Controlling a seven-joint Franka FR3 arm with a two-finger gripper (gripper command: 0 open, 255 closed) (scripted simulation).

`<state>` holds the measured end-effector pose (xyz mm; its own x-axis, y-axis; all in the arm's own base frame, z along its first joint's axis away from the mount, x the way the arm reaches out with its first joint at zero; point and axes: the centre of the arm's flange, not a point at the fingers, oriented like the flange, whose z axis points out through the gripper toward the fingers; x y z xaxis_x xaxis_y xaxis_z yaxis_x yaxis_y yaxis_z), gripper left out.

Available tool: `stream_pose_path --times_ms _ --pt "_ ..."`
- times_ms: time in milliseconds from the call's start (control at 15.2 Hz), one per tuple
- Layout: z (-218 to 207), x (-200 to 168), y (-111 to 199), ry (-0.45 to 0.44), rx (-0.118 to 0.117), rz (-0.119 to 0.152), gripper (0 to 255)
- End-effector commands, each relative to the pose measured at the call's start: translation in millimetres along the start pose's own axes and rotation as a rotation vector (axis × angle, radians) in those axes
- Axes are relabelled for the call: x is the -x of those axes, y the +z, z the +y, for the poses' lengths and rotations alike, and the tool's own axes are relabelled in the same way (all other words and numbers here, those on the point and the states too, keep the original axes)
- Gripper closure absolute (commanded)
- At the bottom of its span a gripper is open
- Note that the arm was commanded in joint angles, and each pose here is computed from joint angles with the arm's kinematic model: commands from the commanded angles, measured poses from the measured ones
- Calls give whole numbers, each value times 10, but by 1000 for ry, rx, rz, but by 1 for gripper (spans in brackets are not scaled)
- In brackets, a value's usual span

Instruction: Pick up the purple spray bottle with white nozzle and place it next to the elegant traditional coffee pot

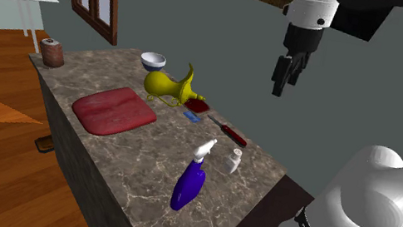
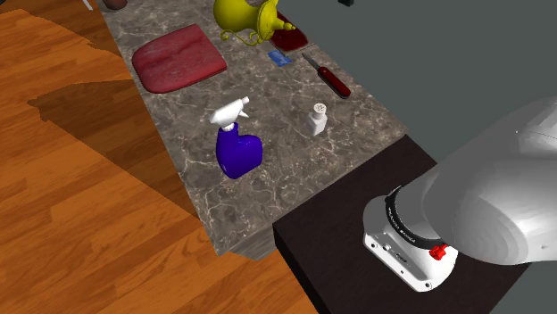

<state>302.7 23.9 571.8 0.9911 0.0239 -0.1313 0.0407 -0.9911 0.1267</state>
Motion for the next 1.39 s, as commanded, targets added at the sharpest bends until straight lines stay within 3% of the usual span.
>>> stream_pose_path --times_ms 0,1320 --pt "0 0 0 0 0 0 0" --pt "-1053 -482 2004 1050 -442 -178 0"
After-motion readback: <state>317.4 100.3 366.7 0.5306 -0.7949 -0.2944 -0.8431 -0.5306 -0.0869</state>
